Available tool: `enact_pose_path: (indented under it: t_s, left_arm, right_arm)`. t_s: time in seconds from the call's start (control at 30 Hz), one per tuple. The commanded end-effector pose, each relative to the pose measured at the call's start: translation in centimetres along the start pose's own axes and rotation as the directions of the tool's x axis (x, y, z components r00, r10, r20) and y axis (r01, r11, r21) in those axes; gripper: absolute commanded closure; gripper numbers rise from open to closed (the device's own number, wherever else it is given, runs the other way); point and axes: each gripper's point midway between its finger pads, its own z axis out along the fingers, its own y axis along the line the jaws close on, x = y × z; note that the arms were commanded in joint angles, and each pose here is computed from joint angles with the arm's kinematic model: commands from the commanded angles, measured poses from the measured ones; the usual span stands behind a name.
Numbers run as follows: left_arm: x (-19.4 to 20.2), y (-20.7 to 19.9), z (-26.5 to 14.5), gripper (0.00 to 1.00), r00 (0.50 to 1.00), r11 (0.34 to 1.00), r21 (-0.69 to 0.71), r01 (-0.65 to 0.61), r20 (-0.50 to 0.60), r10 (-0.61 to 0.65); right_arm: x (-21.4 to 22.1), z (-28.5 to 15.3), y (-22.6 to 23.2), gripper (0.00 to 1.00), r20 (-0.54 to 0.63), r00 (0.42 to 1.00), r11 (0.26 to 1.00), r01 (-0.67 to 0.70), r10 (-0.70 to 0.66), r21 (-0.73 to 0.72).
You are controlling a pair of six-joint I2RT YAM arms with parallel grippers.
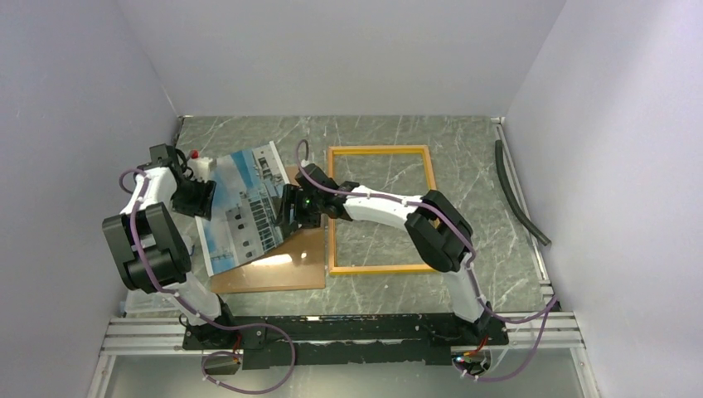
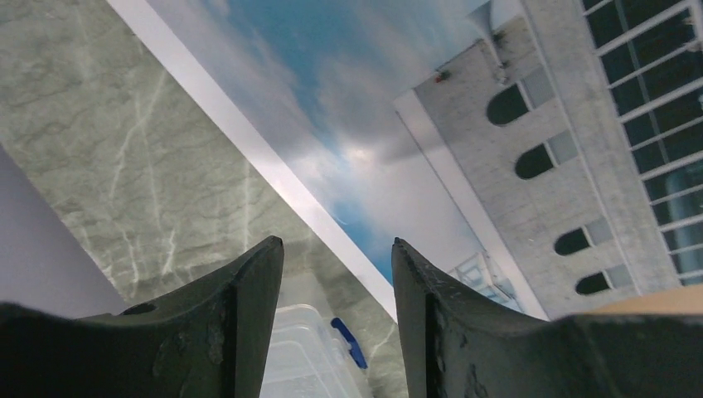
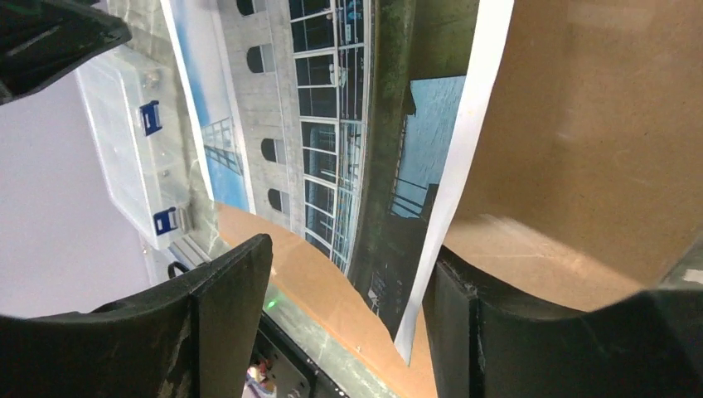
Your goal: Put the photo into the frame
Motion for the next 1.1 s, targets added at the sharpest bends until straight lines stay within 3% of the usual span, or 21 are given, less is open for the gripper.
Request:
enact_pose_path:
  t_s: [0.0,0.33,0.63,1.07]
  left_arm:
    - [-0.3,2.2,0.9,0.44,0.999,0.996,-0.084,-0.034,-0.001,0.034]
    - [-0.8,6.8,1.3,0.47,1.000,0.973,-0.229,-0.026,-0.015,0.023]
    - [1.1,5.8,4.6,0.47,0.998,0.982,-0.190,-0.019,-0.070,0.006]
    - [2.0,1.0,7.2,0.49,0.992,0.992,-0.111,-0.061,-0.114,0.048]
  right_arm:
    - [-1.8,-2.7,0.2,0.29,0.069,0.997,0.998,0.034,-0.038,0.051]
    - [-0.7,-4.0,-7.7,0.27,0.019,1.000,0.964,-0.002,-0.003,0.267]
    - [-0.8,-4.5,-9.8,0.27,0.021,0.999,0.929,0.016,-0.025,0.370]
    - [-0.5,-1.5,-6.4,0.27,0.010,0.998,0.978,-0.067,0.066,0.200]
